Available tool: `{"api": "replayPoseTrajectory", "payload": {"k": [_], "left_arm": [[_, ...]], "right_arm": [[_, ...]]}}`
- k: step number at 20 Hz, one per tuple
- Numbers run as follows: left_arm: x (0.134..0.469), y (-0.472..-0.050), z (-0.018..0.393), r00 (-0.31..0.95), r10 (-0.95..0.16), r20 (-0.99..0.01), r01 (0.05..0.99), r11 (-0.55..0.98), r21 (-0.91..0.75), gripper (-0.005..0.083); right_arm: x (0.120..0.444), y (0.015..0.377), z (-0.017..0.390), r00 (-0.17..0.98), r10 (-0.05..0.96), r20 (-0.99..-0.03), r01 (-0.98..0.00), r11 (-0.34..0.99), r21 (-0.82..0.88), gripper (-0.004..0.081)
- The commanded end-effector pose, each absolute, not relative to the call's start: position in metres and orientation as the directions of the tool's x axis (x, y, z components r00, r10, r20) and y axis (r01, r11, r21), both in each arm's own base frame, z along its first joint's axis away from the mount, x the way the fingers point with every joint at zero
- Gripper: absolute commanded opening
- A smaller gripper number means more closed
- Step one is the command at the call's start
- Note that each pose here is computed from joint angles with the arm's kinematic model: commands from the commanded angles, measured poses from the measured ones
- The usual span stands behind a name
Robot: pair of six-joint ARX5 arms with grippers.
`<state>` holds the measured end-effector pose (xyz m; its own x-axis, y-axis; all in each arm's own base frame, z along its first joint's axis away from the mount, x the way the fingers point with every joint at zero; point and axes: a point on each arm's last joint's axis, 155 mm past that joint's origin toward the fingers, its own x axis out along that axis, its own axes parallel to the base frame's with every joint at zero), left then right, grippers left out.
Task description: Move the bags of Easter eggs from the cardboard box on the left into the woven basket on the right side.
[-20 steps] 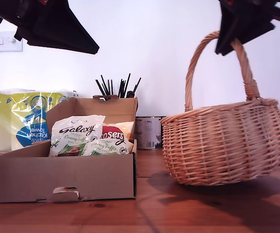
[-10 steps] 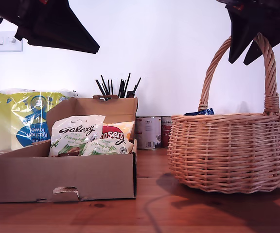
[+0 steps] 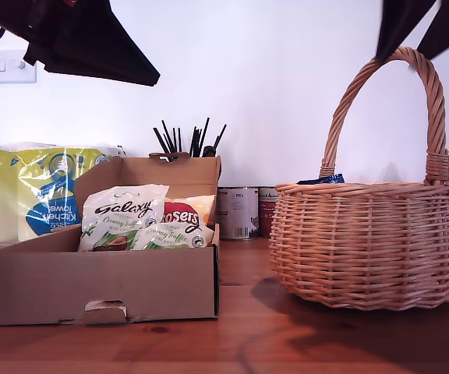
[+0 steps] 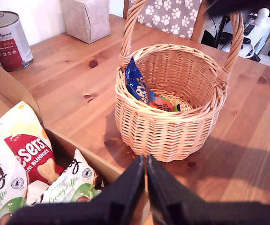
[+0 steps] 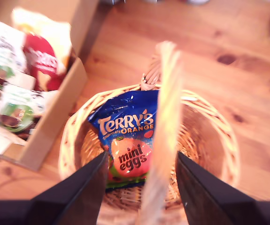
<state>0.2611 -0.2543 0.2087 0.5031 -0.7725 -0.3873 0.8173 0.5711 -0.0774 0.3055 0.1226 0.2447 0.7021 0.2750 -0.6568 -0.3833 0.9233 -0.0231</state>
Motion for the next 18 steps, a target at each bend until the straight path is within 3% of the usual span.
{"api": "replayPoseTrajectory", "payload": {"k": [1, 5, 6, 8, 9, 12, 14, 18], "left_arm": [[0.259, -0.255, 0.206, 0.499, -0.775, -0.387, 0.819, 0.568, -0.081, -0.0019], [0.261, -0.253, 0.206, 0.509, -0.768, -0.389, 0.816, 0.574, -0.067, -0.0019], [0.264, -0.250, 0.205, 0.522, -0.758, -0.391, 0.811, 0.583, -0.047, -0.0019], [0.275, -0.240, 0.204, 0.565, -0.725, -0.395, 0.788, 0.616, -0.003, -0.0019], [0.283, -0.233, 0.204, 0.588, -0.706, -0.394, 0.769, 0.640, 0.001, -0.0019], [0.304, -0.217, 0.214, 0.634, -0.701, -0.328, 0.743, 0.669, 0.007, -0.0019], [0.305, -0.216, 0.216, 0.603, -0.746, -0.283, 0.785, 0.618, 0.042, -0.0019], [0.316, -0.205, 0.184, 0.564, -0.748, -0.350, 0.807, 0.588, 0.046, -0.0016]], "right_arm": [[0.298, 0.120, 0.254, 0.714, 0.282, -0.641, -0.375, 0.927, -0.011, 0.0429], [0.263, 0.106, 0.256, 0.689, 0.273, -0.671, -0.373, 0.928, -0.006, 0.0409], [0.252, 0.103, 0.257, 0.684, 0.275, -0.676, -0.375, 0.927, -0.003, 0.0315], [0.241, 0.099, 0.262, 0.704, 0.289, -0.649, -0.374, 0.928, 0.009, 0.0031], [0.236, 0.096, 0.265, 0.722, 0.294, -0.626, -0.366, 0.930, 0.014, -0.0010], [0.224, 0.080, 0.259, 0.791, 0.257, -0.556, -0.302, 0.953, 0.010, -0.0013], [0.216, 0.073, 0.249, 0.825, 0.255, -0.504, -0.281, 0.959, 0.025, -0.0013], [0.198, 0.065, 0.219, 0.845, 0.255, -0.470, -0.249, 0.965, 0.077, -0.0013]]}}
